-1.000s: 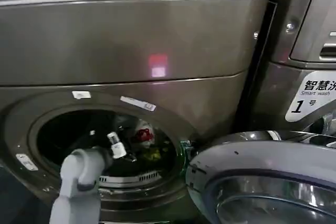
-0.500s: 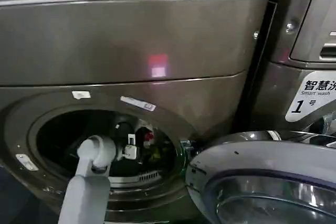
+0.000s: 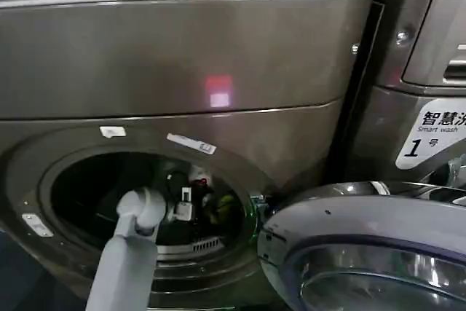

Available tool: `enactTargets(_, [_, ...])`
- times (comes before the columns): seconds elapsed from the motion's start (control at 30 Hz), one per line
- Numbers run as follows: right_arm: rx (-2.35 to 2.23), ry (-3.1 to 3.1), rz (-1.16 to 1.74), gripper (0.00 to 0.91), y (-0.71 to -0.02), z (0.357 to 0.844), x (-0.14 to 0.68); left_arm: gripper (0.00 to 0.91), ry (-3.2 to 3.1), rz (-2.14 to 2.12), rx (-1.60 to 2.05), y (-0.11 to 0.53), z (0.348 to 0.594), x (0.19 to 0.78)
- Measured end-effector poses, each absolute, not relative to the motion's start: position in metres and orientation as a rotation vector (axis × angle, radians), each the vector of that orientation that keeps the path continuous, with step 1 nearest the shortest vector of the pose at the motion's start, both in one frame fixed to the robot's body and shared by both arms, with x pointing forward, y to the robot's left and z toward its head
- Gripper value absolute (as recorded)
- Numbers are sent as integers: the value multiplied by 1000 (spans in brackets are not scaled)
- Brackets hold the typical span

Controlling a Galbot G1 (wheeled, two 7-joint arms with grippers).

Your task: Grasp the clothes from the dryer.

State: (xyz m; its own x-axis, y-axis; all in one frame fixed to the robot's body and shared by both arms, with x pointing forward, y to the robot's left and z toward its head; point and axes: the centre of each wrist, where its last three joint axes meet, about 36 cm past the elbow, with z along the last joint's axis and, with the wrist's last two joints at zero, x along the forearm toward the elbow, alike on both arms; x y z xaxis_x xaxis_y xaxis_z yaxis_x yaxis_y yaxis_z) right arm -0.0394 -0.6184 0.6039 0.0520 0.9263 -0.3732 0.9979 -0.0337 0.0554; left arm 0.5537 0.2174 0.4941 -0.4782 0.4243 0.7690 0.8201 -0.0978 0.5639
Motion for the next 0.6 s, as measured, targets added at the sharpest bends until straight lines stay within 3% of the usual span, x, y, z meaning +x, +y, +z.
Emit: enactTargets(0.6, [2007, 1944, -348, 907, -607, 616, -39, 907, -1870, -1358, -1422, 228, 463, 576])
